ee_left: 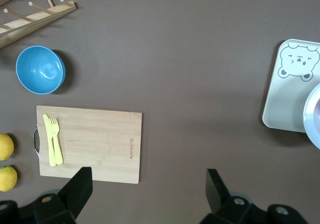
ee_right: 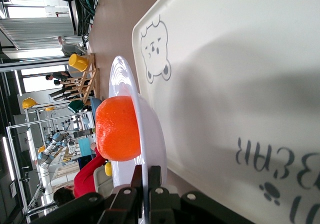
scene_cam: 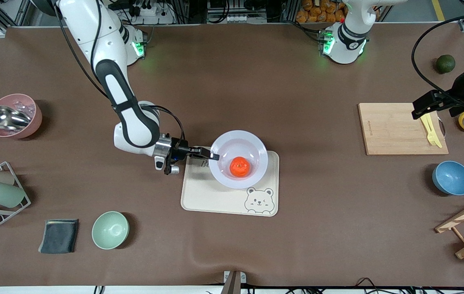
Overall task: Place orange and plate with both arms
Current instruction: 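Slide the plate with the right gripper onto the bear tray, then set the plate down on the tray with the right gripper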
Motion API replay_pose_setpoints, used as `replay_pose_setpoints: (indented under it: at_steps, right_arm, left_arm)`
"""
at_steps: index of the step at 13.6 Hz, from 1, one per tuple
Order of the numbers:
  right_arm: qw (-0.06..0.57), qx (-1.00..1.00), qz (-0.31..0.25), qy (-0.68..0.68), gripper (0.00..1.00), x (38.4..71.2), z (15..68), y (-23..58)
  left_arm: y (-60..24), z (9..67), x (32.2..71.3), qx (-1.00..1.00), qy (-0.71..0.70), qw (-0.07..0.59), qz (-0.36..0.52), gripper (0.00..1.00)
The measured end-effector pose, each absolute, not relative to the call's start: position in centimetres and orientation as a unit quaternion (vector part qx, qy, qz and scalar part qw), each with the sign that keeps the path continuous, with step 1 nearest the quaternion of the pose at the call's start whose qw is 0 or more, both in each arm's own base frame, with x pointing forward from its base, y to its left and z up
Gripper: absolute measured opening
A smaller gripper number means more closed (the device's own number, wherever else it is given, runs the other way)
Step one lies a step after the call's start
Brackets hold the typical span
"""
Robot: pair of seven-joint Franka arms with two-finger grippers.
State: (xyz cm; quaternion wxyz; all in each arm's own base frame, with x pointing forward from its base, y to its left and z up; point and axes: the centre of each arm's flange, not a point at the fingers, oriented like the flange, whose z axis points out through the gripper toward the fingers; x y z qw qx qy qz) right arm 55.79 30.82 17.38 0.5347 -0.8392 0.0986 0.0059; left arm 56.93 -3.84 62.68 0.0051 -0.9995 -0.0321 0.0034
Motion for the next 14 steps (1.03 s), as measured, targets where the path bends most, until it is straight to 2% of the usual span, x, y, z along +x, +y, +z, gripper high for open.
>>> replay_pose_setpoints:
  at_steps: [11,14]
  right_arm:
    - [0.505,-0.855,-0.022,0.112,0.07,58.1,13.5,29.1]
    - [0.506,-0.854,-0.026,0.117,0.11,58.6,13.6,28.5]
  left_arm:
    - [-3.8,62.9,56.9,-0.999,-0.033,0.005,-0.001,1.0]
    - [-3.9,62.9,56.9,-1.0,-0.031,0.005,-0.001,1.0]
